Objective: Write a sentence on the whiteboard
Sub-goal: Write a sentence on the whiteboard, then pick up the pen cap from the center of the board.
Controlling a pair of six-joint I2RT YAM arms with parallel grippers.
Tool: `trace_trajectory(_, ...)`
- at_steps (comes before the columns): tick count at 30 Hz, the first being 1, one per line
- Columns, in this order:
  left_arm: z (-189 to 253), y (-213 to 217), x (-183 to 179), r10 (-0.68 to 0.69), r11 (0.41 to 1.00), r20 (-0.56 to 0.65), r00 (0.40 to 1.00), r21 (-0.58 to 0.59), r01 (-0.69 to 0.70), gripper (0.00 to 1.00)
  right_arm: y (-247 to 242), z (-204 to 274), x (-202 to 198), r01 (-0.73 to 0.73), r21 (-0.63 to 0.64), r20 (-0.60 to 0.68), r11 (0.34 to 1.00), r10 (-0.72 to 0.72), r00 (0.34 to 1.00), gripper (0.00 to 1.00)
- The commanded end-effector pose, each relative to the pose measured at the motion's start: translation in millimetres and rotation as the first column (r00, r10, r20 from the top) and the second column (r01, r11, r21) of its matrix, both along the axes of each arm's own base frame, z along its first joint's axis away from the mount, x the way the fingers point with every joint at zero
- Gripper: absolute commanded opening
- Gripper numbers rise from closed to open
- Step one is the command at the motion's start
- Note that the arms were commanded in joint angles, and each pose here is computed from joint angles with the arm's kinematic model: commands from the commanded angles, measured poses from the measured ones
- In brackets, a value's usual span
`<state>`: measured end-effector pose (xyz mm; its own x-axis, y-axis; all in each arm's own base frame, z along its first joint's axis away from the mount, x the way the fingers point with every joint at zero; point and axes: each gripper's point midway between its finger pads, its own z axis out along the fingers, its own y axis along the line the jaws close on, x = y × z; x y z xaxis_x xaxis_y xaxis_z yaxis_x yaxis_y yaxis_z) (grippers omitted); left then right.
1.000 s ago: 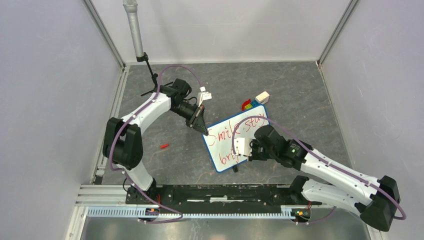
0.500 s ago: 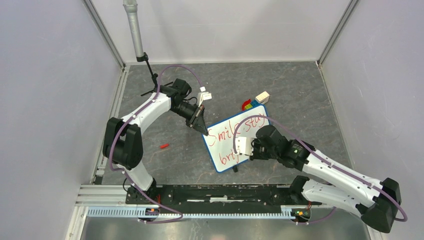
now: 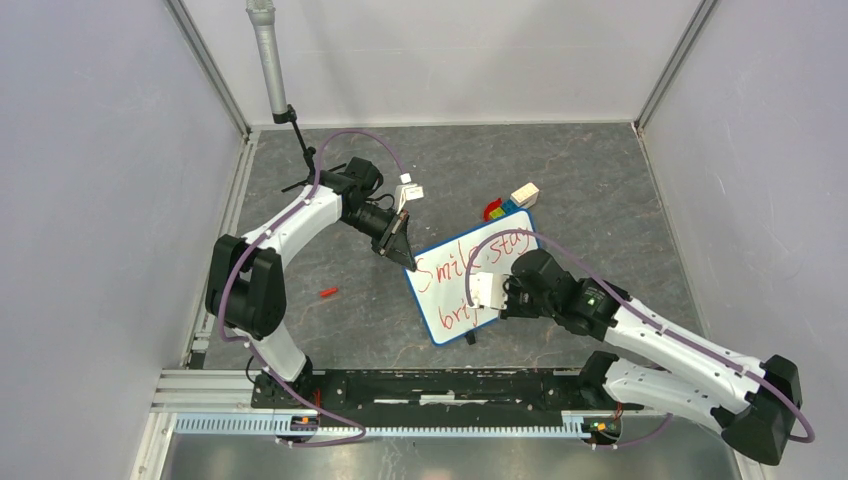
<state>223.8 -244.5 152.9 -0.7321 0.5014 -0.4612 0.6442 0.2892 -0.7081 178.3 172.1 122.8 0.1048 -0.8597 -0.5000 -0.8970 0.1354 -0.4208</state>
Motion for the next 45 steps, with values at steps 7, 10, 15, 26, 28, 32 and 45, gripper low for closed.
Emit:
trace_trajectory(7, 3, -5, 10, -0.017, 1.0, 0.054, 0.998, -0.019, 0.018, 0.02, -2, -4, 9, 0.016, -0.03, 0.033, 0.999, -0.015, 0.999, 0.0)
trace_trajectory(10, 3, -5, 10, -0.016, 1.0, 0.059, 0.998, -0.015, 0.017, 0.03, -1, 0, 8, 0.008, -0.023, 0.027, 1.0, -0.007, 1.0, 0.0)
trace_trajectory(15, 4, -4, 10, -0.013, 1.0, 0.066, 0.998, -0.012, 0.014, 0.07, 8, 17, 4, -0.034, 0.031, 0.032, 0.999, 0.033, 0.999, 0.0)
trace_trajectory(26, 28, -5, 21, 0.016, 1.0, 0.131, 0.991, -0.026, -0.013, 0.55, 36, 76, 0, -0.096, 0.238, 0.083, 0.967, 0.078, 0.994, 0.0)
trace_trajectory(28, 44, -1, 29, 0.05, 0.998, 0.169, 0.984, -0.043, -0.043, 0.61, 42, 84, 2, -0.087, 0.274, 0.086, 0.958, 0.066, 0.994, 0.0)
trace_trajectory(32, 82, 37, 56, 0.199, 0.979, 0.281, 0.939, -0.095, -0.179, 0.74, 49, 93, 7, -0.071, 0.323, 0.087, 0.944, 0.045, 0.995, 0.0)
trace_trajectory(45, -14, 223, 26, 0.226, 0.888, 0.464, 0.856, 0.264, -0.378, 0.65, 69, 102, 10, -0.055, 0.41, -0.002, 0.911, 0.061, 0.998, 0.0)
